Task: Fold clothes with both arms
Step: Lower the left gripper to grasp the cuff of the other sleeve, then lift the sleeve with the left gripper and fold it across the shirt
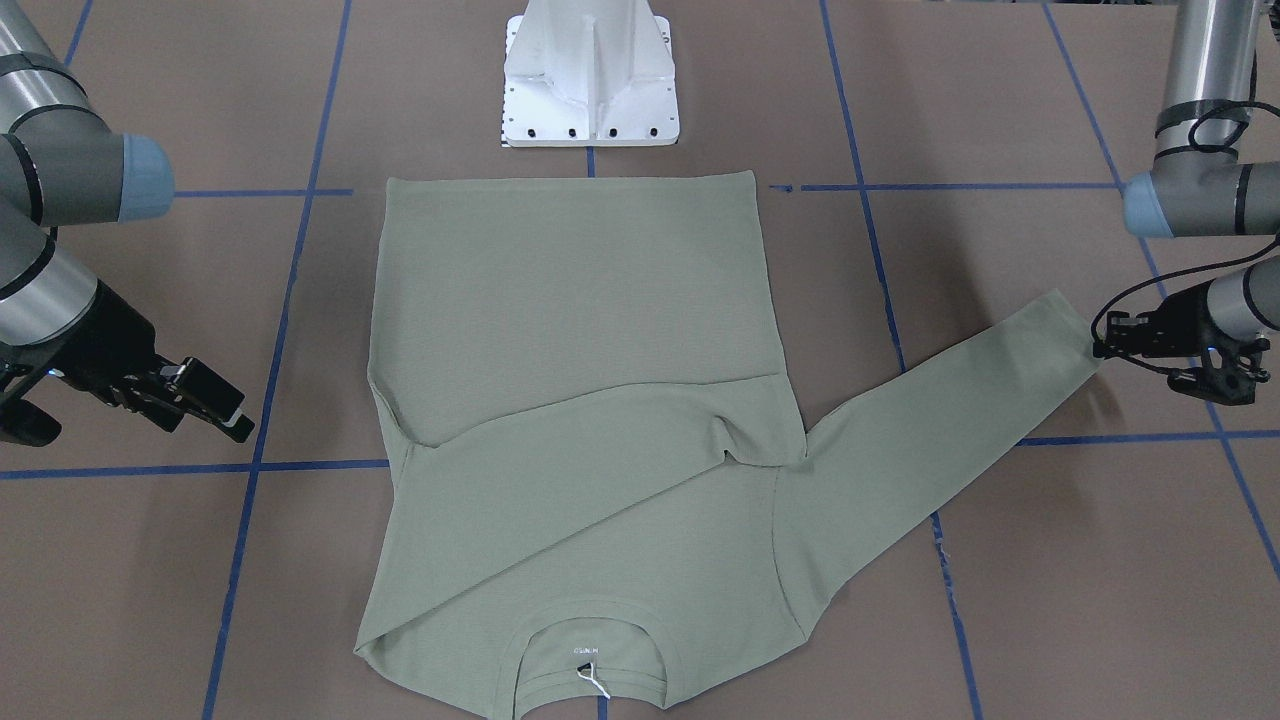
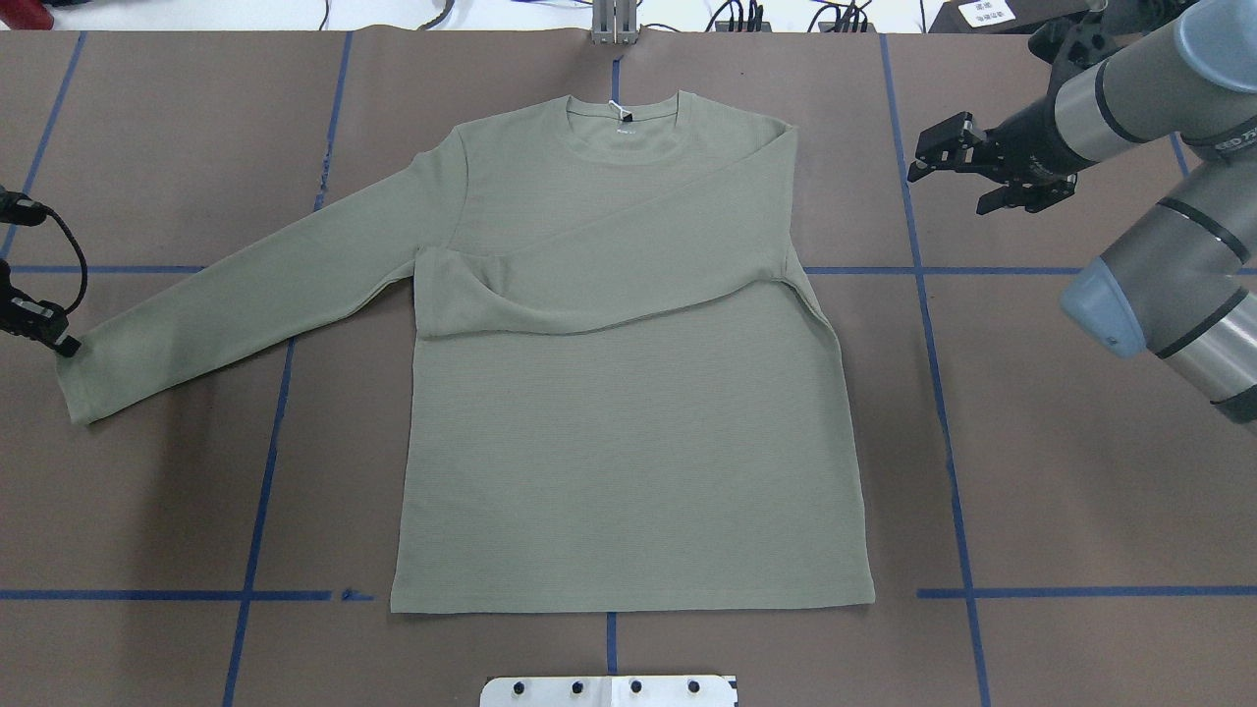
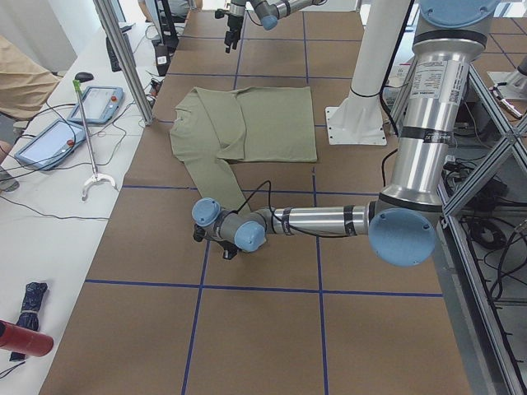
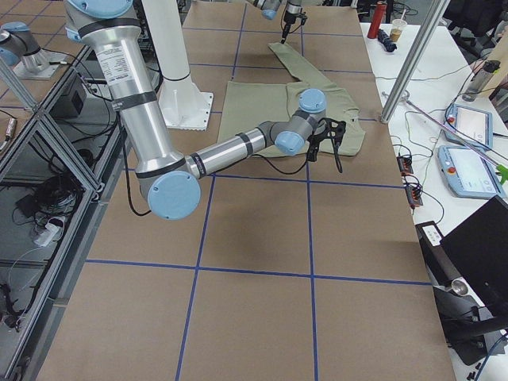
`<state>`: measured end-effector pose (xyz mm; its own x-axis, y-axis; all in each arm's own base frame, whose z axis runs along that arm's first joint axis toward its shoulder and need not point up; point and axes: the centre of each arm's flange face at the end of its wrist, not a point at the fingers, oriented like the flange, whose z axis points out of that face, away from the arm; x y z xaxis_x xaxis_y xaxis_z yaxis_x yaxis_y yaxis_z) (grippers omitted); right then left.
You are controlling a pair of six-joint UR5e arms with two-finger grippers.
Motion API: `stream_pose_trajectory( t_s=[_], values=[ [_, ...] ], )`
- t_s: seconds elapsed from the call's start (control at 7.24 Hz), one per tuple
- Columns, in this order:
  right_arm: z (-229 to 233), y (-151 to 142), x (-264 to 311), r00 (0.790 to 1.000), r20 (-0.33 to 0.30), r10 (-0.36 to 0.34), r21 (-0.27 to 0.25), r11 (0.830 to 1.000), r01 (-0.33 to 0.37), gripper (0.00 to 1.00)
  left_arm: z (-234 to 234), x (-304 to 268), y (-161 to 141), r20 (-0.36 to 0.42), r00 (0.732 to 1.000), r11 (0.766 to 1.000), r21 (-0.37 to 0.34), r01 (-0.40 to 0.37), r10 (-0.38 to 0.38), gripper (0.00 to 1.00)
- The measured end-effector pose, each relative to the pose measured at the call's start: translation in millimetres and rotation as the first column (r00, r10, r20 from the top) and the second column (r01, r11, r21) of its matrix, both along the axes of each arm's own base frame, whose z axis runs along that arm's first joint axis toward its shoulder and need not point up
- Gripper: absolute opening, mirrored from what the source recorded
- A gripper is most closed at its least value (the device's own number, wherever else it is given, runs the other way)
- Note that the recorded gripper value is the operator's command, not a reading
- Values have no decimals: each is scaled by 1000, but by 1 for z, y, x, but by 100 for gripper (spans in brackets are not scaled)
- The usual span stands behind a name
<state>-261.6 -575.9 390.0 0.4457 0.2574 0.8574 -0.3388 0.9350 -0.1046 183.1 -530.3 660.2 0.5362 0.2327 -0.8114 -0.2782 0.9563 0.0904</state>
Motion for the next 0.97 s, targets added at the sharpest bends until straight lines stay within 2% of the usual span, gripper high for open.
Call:
stream_pose_trajectory(
  t_s=[0.28,0.41,0.69,0.97],
  values=[
    [3,0,2,1000,-4,3,-4,1000,-3,100,-59,4,1,-107,994,1000,20,-9,11,0],
    [9,2,9,1000,-5,9,-9,1000,-9,100,-109,9,-5,-156,988,1000,18,20,-17,0],
    [28,17,36,1000,-13,24,-21,999,-24,100,-241,35,-40,-227,966,992,-41,120,-126,0],
    [48,31,55,999,-32,34,-29,999,-35,100,-370,98,-59,-276,944,982,-104,157,-180,0]
  ],
)
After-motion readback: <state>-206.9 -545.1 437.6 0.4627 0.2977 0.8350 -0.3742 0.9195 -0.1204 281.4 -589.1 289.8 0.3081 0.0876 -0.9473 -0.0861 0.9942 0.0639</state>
